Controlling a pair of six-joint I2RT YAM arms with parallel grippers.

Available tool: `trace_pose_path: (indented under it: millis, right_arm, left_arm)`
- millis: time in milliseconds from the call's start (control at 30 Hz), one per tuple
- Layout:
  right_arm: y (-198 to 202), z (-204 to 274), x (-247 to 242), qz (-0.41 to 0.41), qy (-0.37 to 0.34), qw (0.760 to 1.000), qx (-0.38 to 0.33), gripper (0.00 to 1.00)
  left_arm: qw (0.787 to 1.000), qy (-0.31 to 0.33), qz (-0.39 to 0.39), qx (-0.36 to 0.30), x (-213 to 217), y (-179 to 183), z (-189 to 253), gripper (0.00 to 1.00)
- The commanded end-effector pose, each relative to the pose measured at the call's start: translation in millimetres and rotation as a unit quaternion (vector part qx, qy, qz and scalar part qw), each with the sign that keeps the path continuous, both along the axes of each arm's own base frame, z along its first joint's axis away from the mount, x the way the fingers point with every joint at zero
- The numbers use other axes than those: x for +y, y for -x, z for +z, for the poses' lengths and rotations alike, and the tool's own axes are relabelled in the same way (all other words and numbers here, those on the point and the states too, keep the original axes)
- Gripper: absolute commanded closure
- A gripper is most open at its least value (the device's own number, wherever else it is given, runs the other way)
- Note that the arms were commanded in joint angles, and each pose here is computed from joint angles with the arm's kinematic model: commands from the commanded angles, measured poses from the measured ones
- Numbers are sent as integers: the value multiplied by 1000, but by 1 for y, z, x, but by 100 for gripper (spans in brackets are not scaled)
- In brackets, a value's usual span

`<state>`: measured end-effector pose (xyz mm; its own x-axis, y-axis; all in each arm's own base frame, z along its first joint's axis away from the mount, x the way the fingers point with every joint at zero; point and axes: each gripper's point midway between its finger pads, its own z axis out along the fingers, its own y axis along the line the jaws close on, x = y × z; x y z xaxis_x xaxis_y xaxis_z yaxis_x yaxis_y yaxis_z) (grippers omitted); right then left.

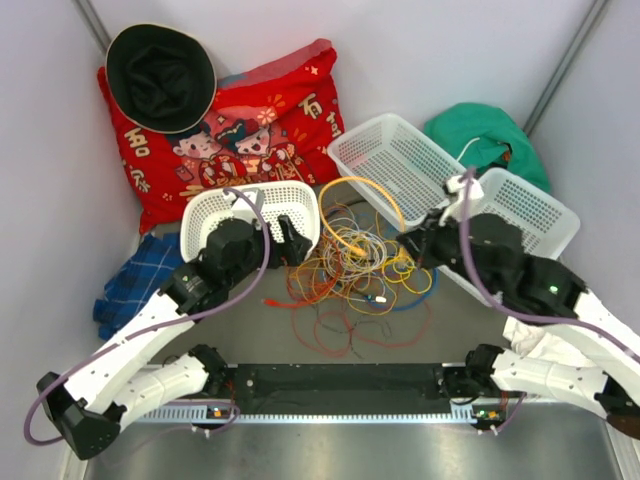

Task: Untangle the cables

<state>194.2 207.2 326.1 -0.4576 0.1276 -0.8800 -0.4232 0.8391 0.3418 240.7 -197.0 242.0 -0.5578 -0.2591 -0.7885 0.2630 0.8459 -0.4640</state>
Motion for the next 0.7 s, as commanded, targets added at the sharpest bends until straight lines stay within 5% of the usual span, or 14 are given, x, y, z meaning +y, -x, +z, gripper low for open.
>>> trace_pose_path:
  millis: [0,267,667]
  right_arm:
    - [22,10,-23,18,18,1000,2,100]
    - [32,6,-32,22,13,1000,12,100]
    - [47,9,-23,67,-7,997,24,100]
  left_arm:
    - [994,63,-40,-82,-23,-9,57,1]
    - [964,177,-114,-162,-56,-1,123,1]
    - [950,148,-196,-194,-86,-3,119,1]
